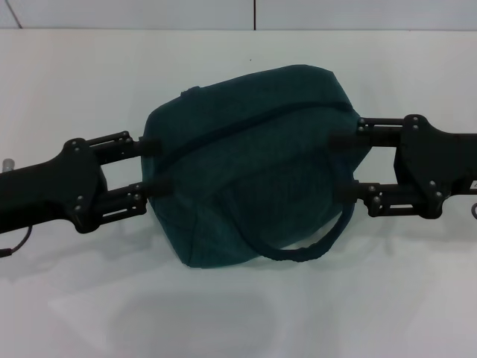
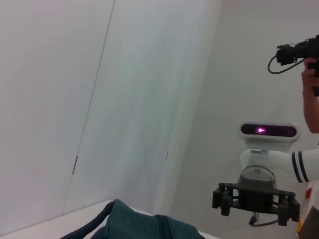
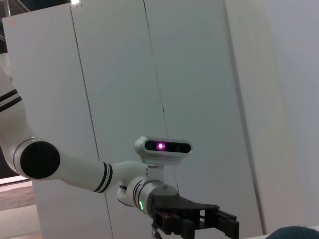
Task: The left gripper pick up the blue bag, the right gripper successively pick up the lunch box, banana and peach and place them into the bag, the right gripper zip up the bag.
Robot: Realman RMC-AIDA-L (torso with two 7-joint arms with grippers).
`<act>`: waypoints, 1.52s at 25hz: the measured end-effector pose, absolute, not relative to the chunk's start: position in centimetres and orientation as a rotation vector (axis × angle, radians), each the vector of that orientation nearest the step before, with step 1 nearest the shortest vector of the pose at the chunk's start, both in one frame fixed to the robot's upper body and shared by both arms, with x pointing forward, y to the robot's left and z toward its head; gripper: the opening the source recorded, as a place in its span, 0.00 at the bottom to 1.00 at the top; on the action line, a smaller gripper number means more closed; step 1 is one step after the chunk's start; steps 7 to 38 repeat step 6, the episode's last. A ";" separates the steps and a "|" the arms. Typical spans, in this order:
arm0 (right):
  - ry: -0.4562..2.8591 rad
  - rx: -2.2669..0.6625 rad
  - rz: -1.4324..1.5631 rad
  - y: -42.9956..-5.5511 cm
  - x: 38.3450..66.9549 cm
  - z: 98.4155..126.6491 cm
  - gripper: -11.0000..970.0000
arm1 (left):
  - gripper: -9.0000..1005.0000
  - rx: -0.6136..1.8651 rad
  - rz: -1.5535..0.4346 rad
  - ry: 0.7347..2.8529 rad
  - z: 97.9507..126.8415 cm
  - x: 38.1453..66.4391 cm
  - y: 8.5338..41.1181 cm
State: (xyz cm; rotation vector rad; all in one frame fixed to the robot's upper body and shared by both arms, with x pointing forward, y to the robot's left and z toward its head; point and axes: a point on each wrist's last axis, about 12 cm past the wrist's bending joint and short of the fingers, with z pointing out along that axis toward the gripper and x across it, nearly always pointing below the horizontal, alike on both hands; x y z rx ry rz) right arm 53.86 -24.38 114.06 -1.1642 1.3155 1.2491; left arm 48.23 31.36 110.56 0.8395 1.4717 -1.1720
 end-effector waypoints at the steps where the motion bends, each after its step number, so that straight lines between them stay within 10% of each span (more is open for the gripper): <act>1: 1.316 -1.163 1.249 -24.4 53.9 114.1 0.69 | 0.64 0.841 -1.171 1.470 110.6 48.2 31.3; 38: 1.321 -1.155 1.251 -24.4 53.9 113.9 0.69 | 0.64 0.846 -1.170 1.463 110.6 48.4 31.1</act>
